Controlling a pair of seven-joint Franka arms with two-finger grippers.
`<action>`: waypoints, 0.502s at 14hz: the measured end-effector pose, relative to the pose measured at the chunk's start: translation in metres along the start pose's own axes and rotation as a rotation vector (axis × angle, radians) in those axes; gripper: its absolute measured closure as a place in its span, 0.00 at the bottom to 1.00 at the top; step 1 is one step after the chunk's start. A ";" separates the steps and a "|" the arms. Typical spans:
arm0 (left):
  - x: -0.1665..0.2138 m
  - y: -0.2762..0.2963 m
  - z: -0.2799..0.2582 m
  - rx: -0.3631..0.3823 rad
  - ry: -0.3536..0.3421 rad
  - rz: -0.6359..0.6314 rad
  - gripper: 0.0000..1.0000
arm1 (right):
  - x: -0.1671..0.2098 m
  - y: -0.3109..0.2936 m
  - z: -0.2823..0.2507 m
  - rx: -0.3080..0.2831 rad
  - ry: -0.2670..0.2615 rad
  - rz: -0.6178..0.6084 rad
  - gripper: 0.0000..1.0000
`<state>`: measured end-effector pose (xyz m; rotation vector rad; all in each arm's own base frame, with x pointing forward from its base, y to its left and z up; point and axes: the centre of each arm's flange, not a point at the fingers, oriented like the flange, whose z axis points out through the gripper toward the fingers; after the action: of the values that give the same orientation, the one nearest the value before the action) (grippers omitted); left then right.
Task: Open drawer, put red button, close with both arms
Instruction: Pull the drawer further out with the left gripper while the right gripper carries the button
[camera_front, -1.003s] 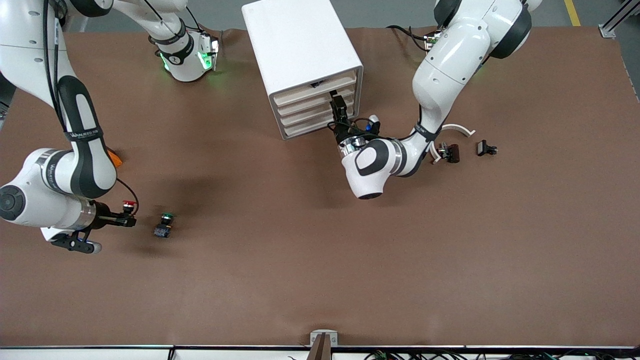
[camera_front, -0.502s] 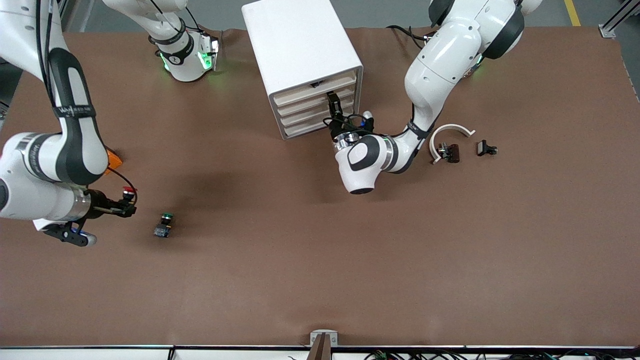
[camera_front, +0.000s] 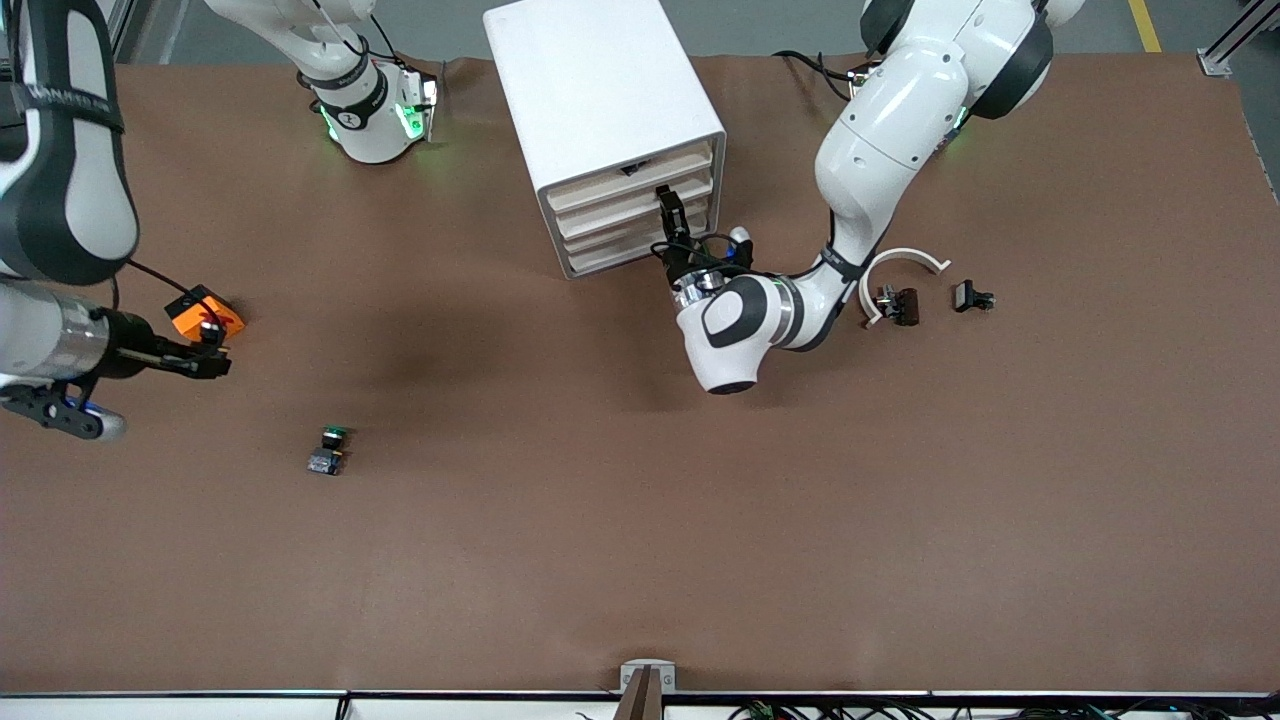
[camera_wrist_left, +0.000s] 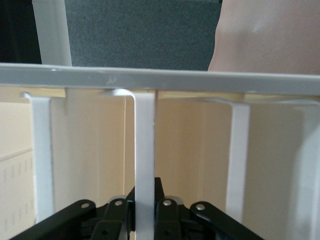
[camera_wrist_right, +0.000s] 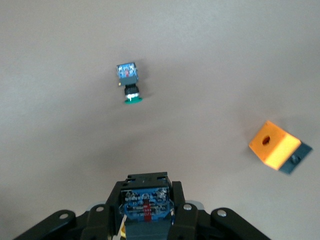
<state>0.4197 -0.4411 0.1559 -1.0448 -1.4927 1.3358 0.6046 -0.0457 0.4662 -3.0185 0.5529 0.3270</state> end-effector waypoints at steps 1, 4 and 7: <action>0.005 0.001 -0.010 -0.005 -0.014 -0.004 0.91 | -0.008 0.000 -0.011 0.003 0.004 0.008 0.58; 0.014 -0.001 -0.036 -0.025 -0.050 -0.005 0.91 | -0.021 -0.009 -0.023 0.005 0.010 0.033 0.58; 0.022 -0.003 -0.059 -0.041 -0.087 -0.002 0.91 | -0.029 -0.034 -0.017 -0.003 0.003 0.061 0.58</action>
<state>0.4700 -0.4038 0.1638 -1.0223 -1.5912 1.3694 0.5936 -0.0057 0.4892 -3.0100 0.6461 0.3261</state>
